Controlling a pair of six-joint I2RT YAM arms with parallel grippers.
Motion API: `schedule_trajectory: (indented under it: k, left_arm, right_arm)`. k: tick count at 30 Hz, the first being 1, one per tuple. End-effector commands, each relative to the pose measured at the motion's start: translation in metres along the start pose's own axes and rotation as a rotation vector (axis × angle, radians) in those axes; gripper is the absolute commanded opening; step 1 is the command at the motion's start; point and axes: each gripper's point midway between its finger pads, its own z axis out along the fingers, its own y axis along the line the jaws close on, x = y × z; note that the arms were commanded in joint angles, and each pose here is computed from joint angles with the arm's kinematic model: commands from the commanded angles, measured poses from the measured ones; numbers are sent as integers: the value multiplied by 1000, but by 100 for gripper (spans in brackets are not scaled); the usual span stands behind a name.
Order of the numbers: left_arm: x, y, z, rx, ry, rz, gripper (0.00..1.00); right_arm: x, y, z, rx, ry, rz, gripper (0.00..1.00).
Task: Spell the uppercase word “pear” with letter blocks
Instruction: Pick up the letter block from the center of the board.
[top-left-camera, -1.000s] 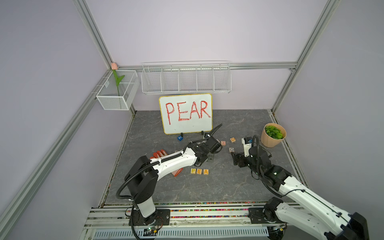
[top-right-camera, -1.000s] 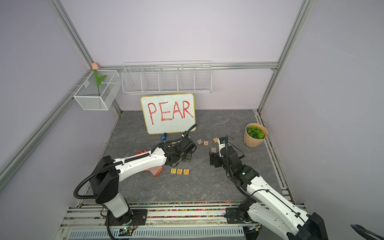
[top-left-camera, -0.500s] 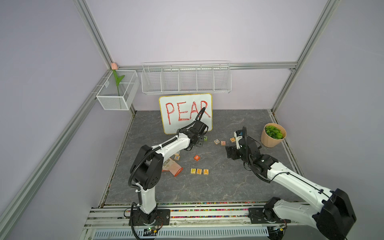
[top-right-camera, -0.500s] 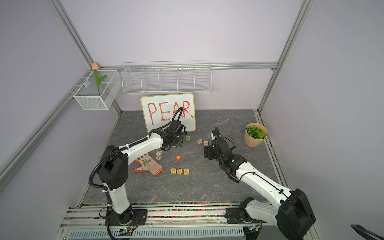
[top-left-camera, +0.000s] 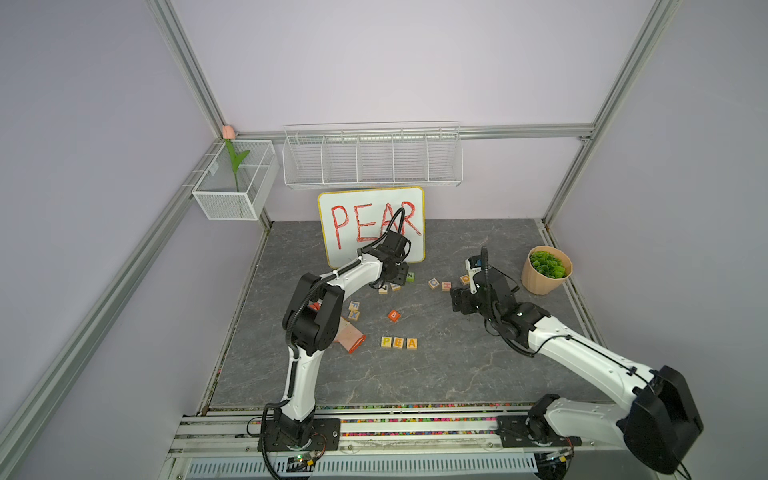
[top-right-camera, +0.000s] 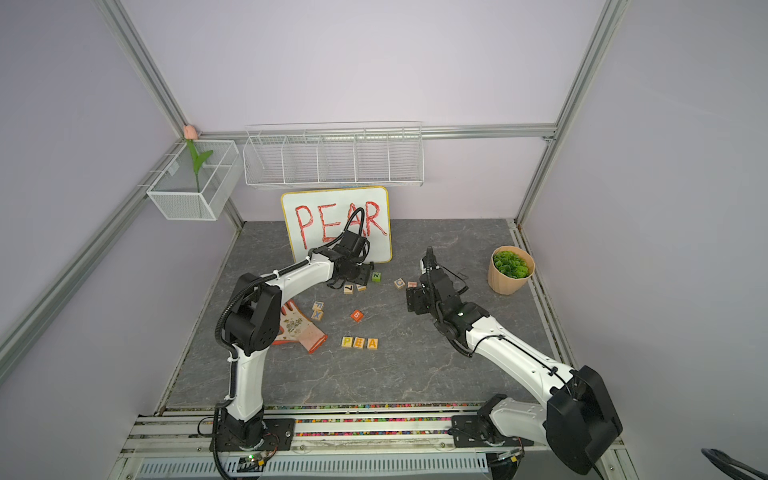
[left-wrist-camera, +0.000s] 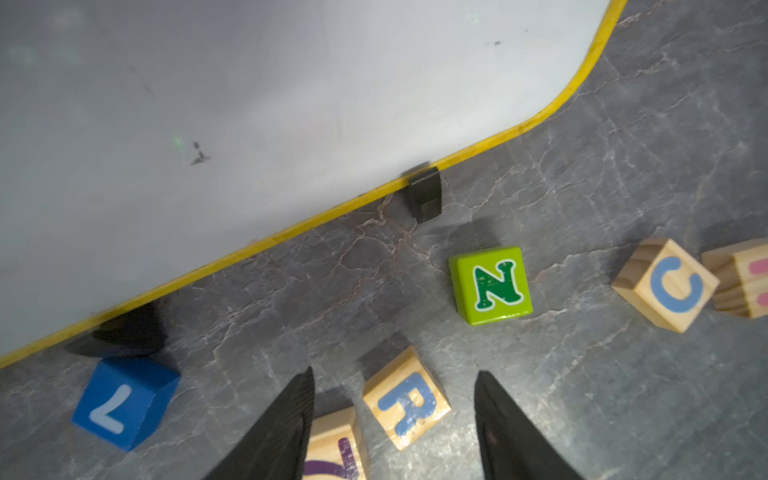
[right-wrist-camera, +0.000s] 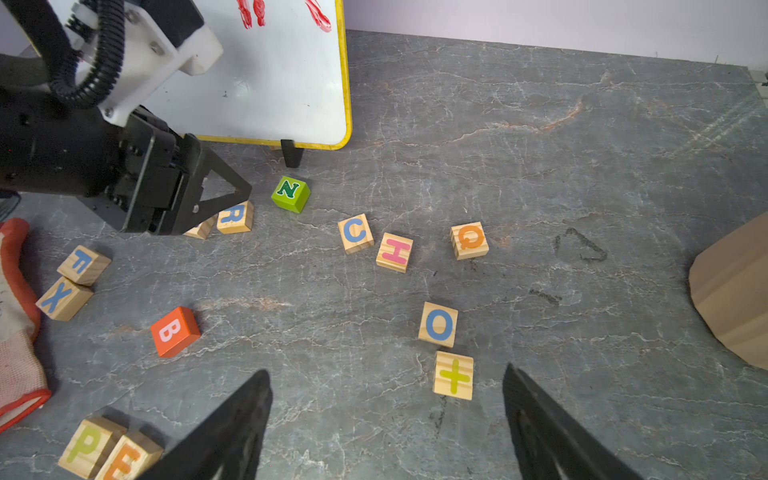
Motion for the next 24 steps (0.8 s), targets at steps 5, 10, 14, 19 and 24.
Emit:
schedule_trajectory:
  k: [5,10,14,19,24]
  left_arm:
    - [3,-21,12,112,2,33,62]
    - [13,-24,20,129,31,25,61]
    - [21,-25,19,142,34,7,61]
    - [30,-28,16,168,34,-9,61]
    - [33,-35,5,210,19,-31,60]
  right_arm:
    - [-8,-2,-1,9,-15,5,89]
    - [-9,-4,-4,15,-18,12,89]
    - [-10,-6,-7,19,-24,17,89]
    - [-10,-6,-10,20,-27,21,89]
    - [-12,-7,-12,17,-33,26,89]
